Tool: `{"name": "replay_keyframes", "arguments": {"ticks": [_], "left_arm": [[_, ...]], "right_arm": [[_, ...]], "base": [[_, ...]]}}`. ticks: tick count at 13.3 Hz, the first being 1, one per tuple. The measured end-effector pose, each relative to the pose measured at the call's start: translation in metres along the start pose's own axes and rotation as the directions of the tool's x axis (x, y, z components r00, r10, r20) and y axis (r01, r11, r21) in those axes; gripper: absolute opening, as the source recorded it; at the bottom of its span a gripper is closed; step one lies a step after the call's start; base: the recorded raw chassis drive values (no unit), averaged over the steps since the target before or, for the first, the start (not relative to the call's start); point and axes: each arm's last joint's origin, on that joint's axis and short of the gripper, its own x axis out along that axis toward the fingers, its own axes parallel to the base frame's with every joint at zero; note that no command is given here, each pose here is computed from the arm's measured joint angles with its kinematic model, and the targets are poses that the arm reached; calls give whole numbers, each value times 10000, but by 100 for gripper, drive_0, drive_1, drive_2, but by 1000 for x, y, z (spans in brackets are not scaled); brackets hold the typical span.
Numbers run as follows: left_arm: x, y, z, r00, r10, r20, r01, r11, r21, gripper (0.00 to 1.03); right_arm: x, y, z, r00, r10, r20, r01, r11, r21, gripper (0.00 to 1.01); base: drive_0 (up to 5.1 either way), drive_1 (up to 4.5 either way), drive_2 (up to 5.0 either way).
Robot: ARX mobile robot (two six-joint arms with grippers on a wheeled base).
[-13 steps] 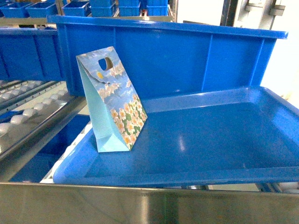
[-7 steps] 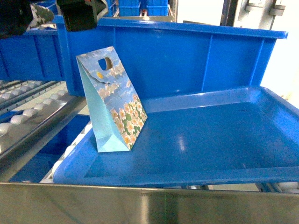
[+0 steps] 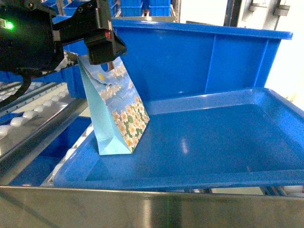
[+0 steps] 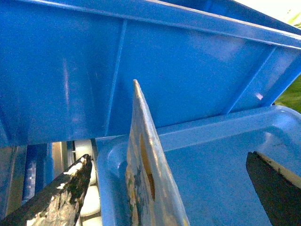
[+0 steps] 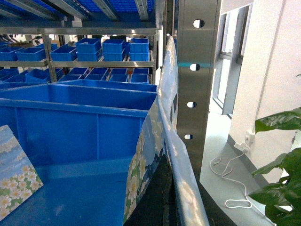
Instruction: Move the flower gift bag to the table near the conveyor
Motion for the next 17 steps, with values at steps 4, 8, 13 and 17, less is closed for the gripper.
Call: {"name": "replay_keyframes", "arguments": {"ticks": [4,8,13,17], "left_arm": [[14,-11,-5,9973,70,-733,-42,9993,381,98],[18,-11,-2,9955,119,-938,-63,9982,591,85],[20,-15,-6,9922,157,-1239,-79,9980,632,9],[17,-16,-1,9951,414,-903,-328,9949,957,2]], "right_arm": [[0,0,0,10000,-4,0,4,10000,0,2],[0,0,0,10000,0,0,0,10000,0,2],[0,0,0,10000,0,0,0,10000,0,2],[0,0,0,10000,0,-7,0,10000,-2,2]], "base": [[0,0,0],[0,0,0],[0,0,0],[0,0,0]]}}
